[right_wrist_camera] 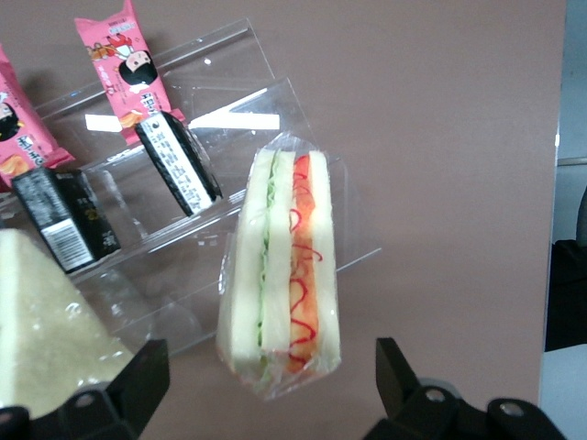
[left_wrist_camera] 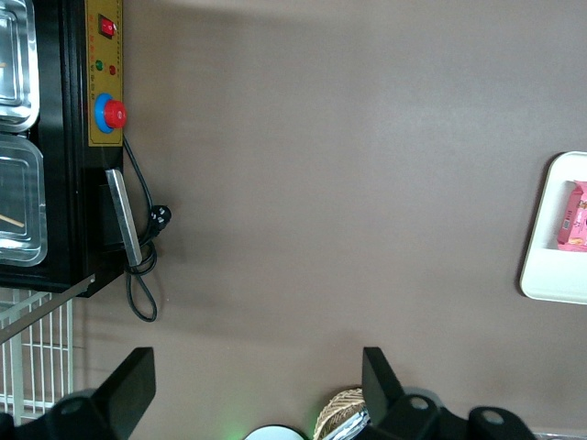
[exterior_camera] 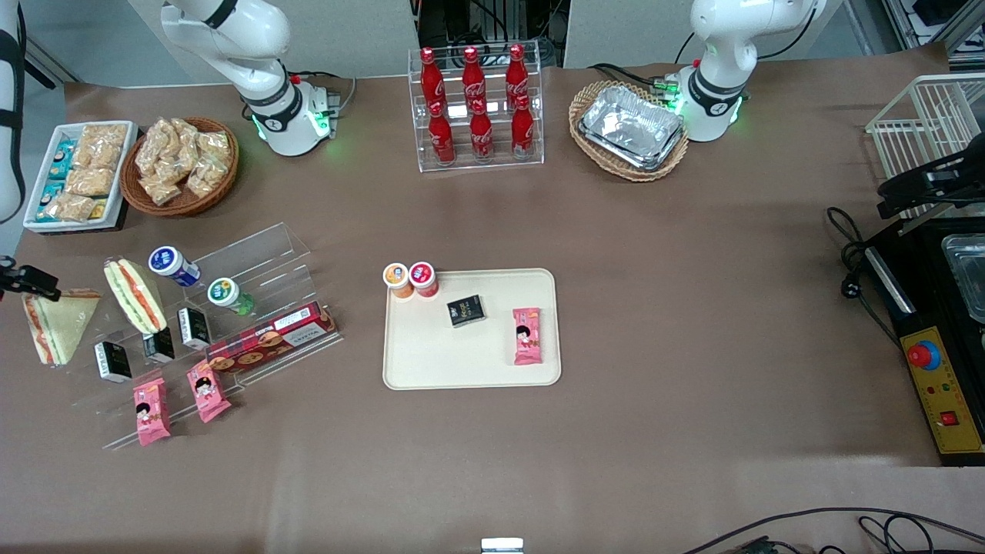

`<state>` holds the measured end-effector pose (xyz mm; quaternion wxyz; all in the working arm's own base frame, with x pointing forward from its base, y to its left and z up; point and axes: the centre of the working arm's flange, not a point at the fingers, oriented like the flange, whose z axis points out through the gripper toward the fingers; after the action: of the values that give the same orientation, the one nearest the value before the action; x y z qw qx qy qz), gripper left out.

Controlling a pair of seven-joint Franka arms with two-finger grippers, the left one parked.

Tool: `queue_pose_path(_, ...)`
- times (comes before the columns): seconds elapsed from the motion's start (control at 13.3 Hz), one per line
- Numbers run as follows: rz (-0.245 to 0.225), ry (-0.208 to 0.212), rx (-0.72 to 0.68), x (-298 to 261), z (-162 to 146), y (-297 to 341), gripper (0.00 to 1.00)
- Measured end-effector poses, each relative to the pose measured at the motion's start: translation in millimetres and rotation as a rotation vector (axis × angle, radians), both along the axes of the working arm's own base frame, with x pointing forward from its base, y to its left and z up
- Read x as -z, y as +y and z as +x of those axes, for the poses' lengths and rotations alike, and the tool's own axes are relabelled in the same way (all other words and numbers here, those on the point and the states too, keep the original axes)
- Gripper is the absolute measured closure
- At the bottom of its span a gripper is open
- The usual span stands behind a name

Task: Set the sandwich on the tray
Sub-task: 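Lower the right gripper and grasp the wrapped sandwich with red filling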

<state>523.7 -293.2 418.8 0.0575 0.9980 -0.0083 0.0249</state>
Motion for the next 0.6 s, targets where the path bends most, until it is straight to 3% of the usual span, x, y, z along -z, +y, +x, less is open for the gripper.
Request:
queue_pose_path(0.38,0.032,-0.001,0.029,25.5,1.0,-2.4,0.0)
queue_pose_path(0.6,0.026,-0.022,0.034,43.6,-0.6,-2.1,0.0)
